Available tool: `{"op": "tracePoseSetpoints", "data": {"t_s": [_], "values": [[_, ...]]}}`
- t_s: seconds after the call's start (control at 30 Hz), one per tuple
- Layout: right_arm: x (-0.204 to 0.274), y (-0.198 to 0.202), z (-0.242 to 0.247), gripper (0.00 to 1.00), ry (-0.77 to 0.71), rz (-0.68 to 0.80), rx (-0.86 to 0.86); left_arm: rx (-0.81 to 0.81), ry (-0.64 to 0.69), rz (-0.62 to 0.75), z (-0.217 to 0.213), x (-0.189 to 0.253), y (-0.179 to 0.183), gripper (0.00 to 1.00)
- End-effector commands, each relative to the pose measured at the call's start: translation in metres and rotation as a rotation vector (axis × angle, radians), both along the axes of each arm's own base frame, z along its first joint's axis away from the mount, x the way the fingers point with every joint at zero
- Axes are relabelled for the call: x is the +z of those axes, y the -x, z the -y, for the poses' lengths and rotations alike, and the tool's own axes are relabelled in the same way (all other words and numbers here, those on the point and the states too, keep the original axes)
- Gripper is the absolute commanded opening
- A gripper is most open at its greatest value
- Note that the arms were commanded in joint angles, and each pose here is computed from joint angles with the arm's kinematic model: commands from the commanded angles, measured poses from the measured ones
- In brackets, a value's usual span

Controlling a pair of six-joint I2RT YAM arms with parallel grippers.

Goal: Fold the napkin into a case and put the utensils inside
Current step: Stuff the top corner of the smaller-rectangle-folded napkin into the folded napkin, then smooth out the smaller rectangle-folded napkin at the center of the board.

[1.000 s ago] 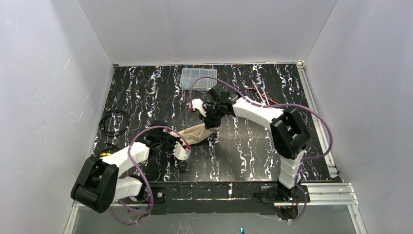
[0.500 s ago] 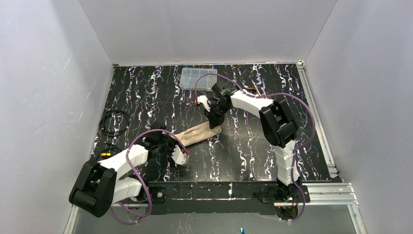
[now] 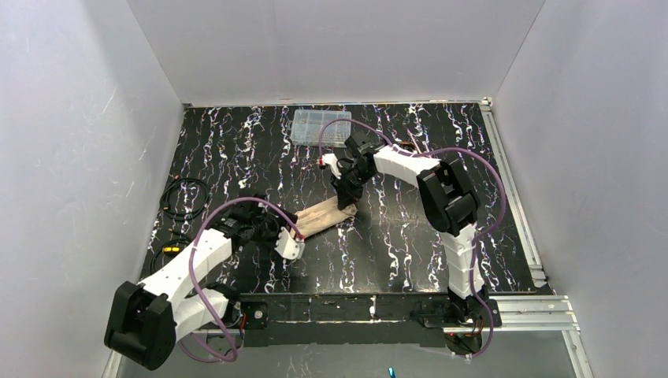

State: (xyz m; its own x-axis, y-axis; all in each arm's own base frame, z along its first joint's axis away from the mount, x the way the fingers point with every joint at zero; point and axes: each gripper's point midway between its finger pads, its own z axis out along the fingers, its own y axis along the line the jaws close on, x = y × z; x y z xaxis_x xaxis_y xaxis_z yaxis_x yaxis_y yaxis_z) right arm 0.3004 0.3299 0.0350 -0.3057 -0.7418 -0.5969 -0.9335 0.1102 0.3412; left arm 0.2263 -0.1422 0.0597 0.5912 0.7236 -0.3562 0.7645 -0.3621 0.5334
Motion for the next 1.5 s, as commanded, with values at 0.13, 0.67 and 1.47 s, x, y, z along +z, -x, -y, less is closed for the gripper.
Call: {"op": "tracePoseSetpoints", "data": {"t_s": [0.13, 0.67, 1.47], "values": [[-0.003, 0.009, -0.005, 0.08, -0.020, -0.033, 0.011, 0.043, 0.076, -0.230, 0.007, 0.026, 0.040, 0.73], [0.009, 0.020, -0.009, 0.08, -0.057, -0.057, 0.009, 0.547, 0.303, -0.473, 0.072, 0.036, -0.060, 0.79], [0.044, 0.046, -0.022, 0.06, -0.301, -0.141, -0.103, 0.501, 0.140, -0.737, 0.080, -0.011, -0.036, 0.67]]}}
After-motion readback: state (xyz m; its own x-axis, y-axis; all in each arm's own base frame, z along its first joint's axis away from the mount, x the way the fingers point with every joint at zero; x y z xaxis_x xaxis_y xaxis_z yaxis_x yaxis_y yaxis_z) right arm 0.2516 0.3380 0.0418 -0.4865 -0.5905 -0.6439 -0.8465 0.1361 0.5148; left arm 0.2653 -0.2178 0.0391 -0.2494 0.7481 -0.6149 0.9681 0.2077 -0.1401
